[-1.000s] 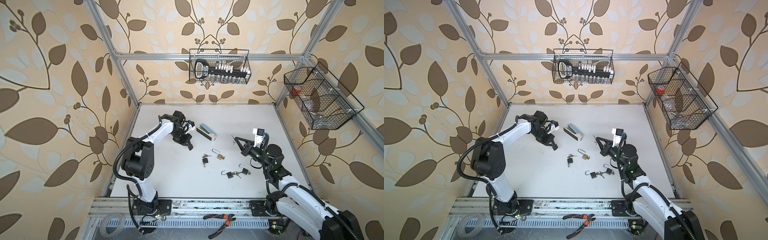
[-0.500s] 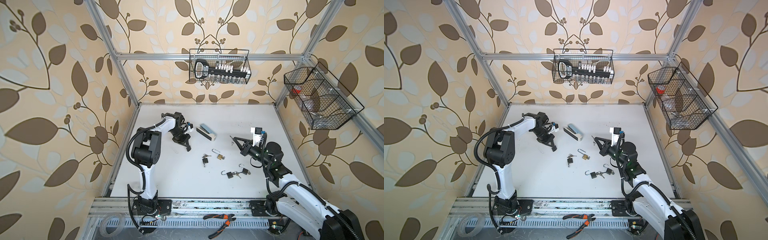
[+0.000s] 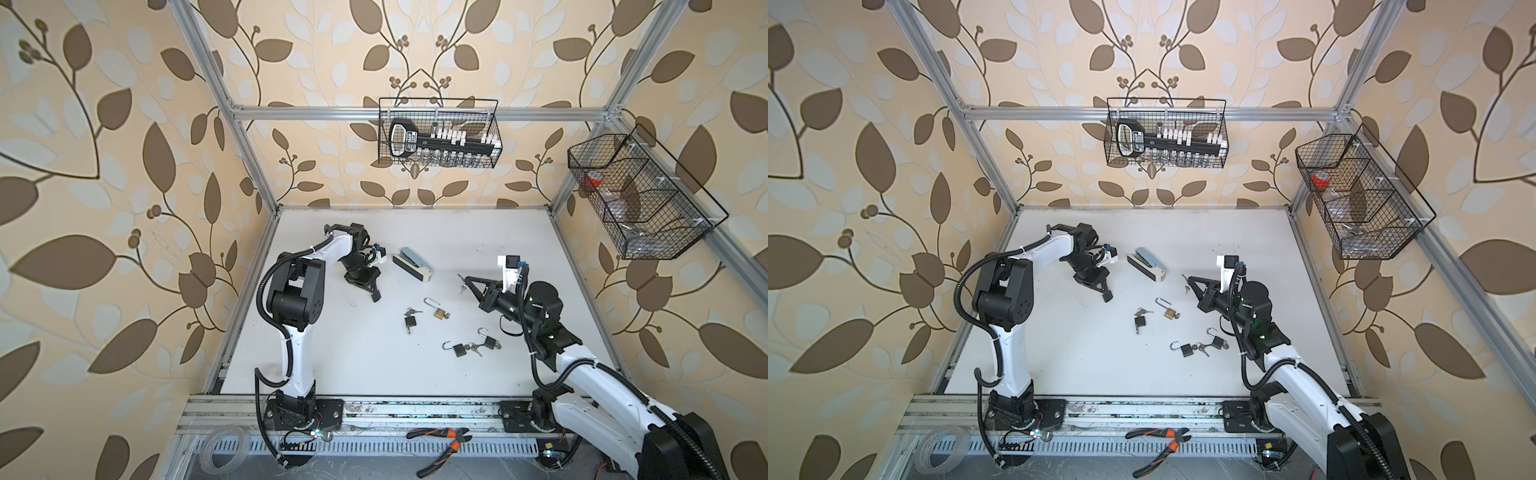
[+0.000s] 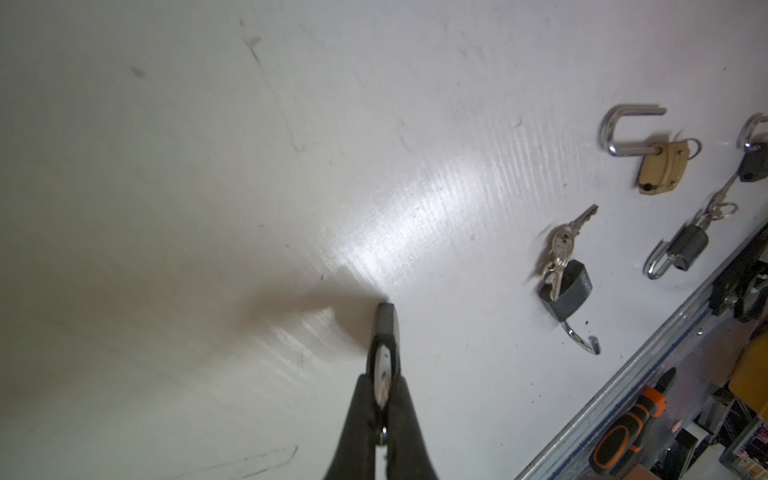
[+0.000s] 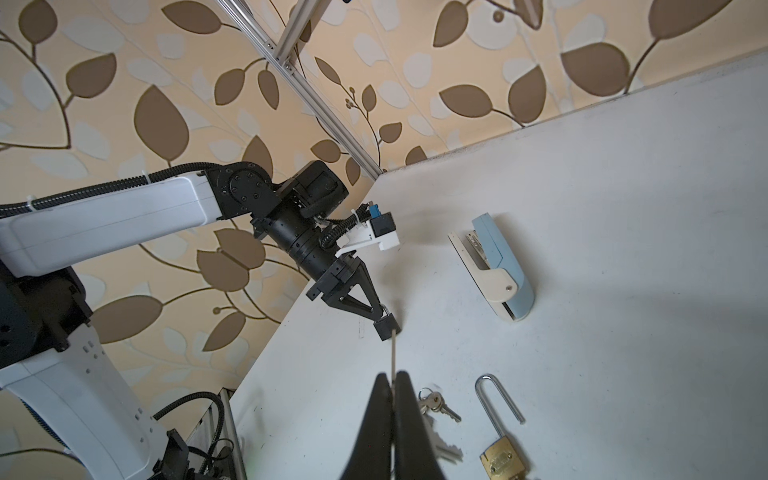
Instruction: Lock with the key
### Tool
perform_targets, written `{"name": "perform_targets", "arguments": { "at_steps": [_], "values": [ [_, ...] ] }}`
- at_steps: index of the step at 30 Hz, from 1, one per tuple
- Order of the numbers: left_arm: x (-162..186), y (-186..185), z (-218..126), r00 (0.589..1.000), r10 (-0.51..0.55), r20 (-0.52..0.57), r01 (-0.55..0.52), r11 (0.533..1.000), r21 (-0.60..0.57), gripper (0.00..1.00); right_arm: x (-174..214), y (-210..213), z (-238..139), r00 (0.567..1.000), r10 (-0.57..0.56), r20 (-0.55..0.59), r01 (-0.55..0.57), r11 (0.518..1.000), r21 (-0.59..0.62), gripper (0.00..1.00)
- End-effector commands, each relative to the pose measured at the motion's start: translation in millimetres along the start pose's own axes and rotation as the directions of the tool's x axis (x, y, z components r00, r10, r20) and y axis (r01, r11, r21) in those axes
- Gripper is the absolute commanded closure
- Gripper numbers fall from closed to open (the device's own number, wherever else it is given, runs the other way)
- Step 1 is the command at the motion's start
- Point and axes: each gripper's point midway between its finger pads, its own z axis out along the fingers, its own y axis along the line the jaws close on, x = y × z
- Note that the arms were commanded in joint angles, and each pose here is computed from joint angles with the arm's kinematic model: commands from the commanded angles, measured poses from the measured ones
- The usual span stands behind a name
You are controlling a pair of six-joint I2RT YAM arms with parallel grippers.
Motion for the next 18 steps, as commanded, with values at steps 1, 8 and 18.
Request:
{"name": "perform_targets", "arguments": {
  "at_steps": [1,8,18],
  "values": [
    [-5.2,6.1,-9.1,1.0,-0.01,0.011,0.01,1.0,-0.01,0.77,-9.8,6.9,1.4,1.0,-0.026,0.008,0.026,1.0,-0.014,1.0],
    [-18.4,20.3,-21.9,0.996,-0.061,0.071,0.066,0.996,-0.064,0.4,-1.0,-19.8,-3.8,0.999,-0.031,0.014,0.03,0.993,0.114,1.0],
    [-53.2,-6.1,-113.2,0.907,-0.059,0.417,0.122,0.985,-0.125,0.28,17.3,23.1,19.2,0.97,-0.23,-0.074,0.237,0.964,0.117,1.0]
  ]
}}
